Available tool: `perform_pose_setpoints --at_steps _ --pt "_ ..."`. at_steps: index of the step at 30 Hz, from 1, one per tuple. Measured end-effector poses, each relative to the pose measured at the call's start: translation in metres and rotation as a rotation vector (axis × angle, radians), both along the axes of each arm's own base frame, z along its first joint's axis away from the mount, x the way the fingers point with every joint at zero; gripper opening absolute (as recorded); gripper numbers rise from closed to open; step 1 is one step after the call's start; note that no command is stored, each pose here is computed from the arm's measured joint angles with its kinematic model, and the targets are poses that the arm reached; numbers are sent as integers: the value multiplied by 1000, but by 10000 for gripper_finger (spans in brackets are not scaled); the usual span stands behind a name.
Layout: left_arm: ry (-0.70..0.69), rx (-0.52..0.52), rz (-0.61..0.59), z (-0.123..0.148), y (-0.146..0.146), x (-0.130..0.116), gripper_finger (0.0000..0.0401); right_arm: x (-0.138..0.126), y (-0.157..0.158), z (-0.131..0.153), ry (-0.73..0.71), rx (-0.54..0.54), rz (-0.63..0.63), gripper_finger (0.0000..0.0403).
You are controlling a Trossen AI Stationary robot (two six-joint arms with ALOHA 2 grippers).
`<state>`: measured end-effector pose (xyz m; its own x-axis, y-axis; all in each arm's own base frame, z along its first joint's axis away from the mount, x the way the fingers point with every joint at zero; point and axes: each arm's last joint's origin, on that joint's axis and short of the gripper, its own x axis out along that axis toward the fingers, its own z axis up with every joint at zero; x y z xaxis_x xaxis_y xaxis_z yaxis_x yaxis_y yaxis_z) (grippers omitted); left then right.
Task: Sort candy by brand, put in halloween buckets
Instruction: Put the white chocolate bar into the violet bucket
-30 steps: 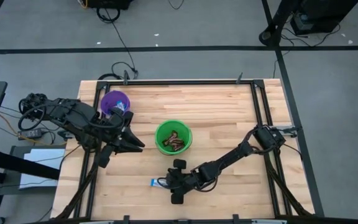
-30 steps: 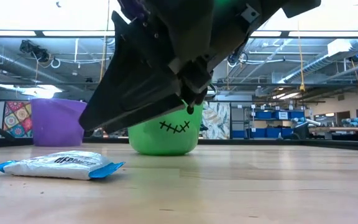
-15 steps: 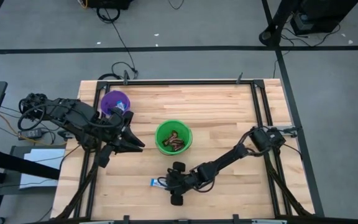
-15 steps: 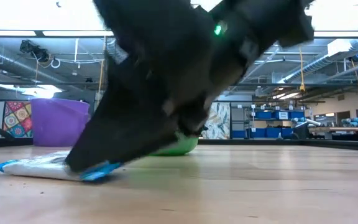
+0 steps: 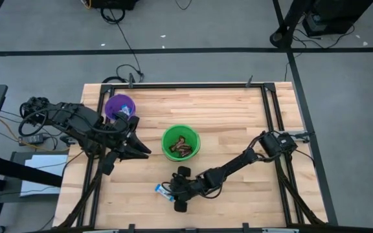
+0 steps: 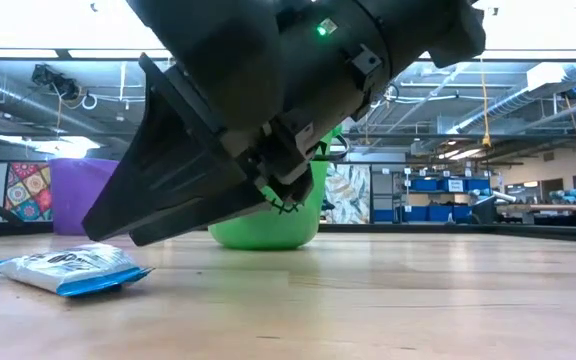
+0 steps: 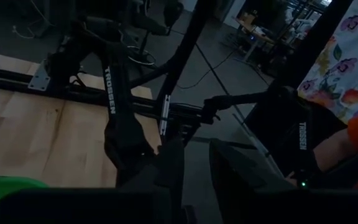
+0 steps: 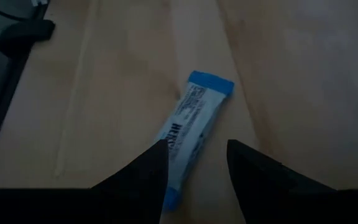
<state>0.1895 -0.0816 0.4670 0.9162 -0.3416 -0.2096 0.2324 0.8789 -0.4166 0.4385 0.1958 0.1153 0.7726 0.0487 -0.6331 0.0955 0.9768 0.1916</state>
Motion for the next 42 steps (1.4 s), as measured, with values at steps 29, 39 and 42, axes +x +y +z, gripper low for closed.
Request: perform_pose_setpoints --at_steps 29,39,42 --pt "-31 -12 -1 3 0 1 80 -4 11 -9 30 104 -15 91" --pt "-38 -15 -1 4 0 1 80 -7 15 -9 38 120 -13 11" --pt "-38 -14 -1 4 0 1 80 -6 16 -9 41 150 -2 7"
